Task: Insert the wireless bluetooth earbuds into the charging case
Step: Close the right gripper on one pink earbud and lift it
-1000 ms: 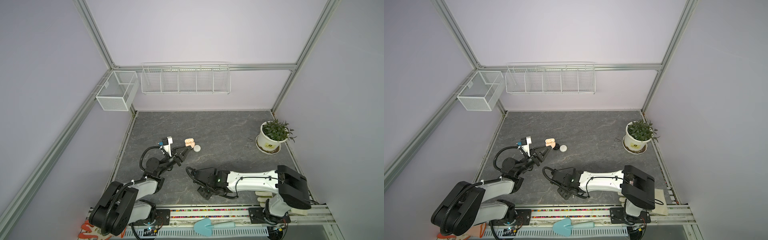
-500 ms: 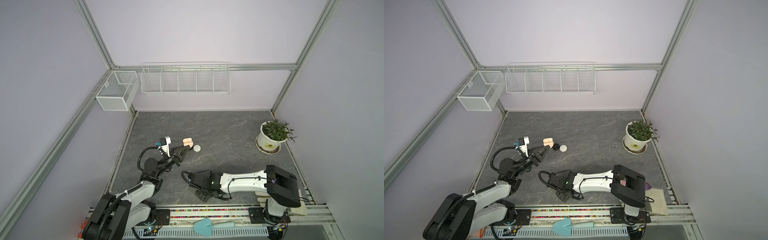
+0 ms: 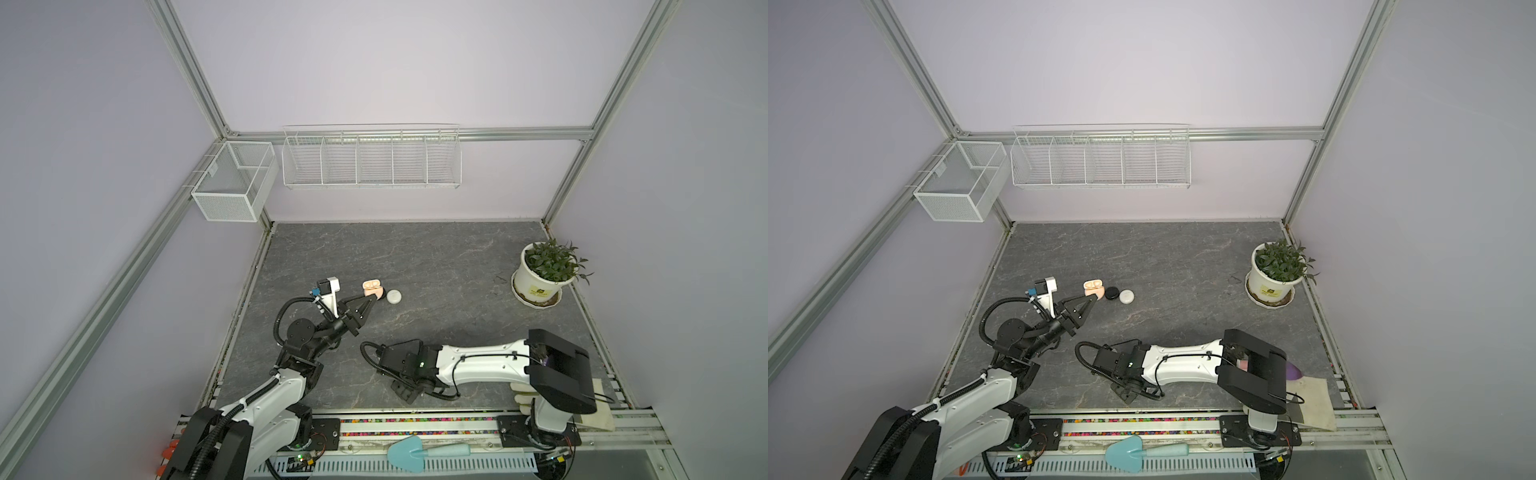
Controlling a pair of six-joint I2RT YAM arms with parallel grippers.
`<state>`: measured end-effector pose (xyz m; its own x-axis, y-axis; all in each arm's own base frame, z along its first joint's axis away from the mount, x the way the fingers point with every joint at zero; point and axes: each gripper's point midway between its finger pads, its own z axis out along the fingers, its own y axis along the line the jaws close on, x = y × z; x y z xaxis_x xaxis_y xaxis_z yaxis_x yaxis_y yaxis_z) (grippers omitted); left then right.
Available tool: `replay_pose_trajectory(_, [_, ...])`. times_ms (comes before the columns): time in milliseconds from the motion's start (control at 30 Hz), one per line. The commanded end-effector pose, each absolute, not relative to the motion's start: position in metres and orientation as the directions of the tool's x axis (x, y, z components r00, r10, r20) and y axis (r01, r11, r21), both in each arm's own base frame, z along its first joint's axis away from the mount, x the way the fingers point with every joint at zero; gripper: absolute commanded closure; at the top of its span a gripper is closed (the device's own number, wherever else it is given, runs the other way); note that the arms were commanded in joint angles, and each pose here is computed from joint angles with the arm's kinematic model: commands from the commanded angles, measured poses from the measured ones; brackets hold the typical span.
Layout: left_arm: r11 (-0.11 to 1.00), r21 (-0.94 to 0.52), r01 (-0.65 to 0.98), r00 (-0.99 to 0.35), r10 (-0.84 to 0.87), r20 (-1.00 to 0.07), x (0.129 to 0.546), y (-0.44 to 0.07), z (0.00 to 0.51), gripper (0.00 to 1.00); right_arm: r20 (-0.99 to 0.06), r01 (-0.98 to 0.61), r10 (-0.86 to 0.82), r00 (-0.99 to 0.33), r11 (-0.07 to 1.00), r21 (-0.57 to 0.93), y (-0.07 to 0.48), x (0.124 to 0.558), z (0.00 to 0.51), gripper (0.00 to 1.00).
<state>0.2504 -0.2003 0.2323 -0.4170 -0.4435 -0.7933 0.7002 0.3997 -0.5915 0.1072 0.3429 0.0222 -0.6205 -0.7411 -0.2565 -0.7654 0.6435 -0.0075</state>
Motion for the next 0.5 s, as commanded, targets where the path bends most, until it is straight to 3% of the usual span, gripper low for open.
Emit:
replay_pose_trajectory(0, [0.410, -0.582, 0.702, -0.401, -0.448, -0.799, 0.2513, -0.1975, 0.2317, 1.00, -0.236, -0.750, -0.733, -0.638, 0.661, -0.026, 0.3393, 0.1062, 0.0200, 0.66])
replay_pose_trajectory(467, [0.416, -0.577, 0.702, -0.395, -0.447, -0.803, 0.2509, -0.1965, 0.2322, 1.00, -0.216, -0.751, -0.738, -0.640, 0.659, -0.025, 0.3406, 0.1044, 0.0130, 0.69])
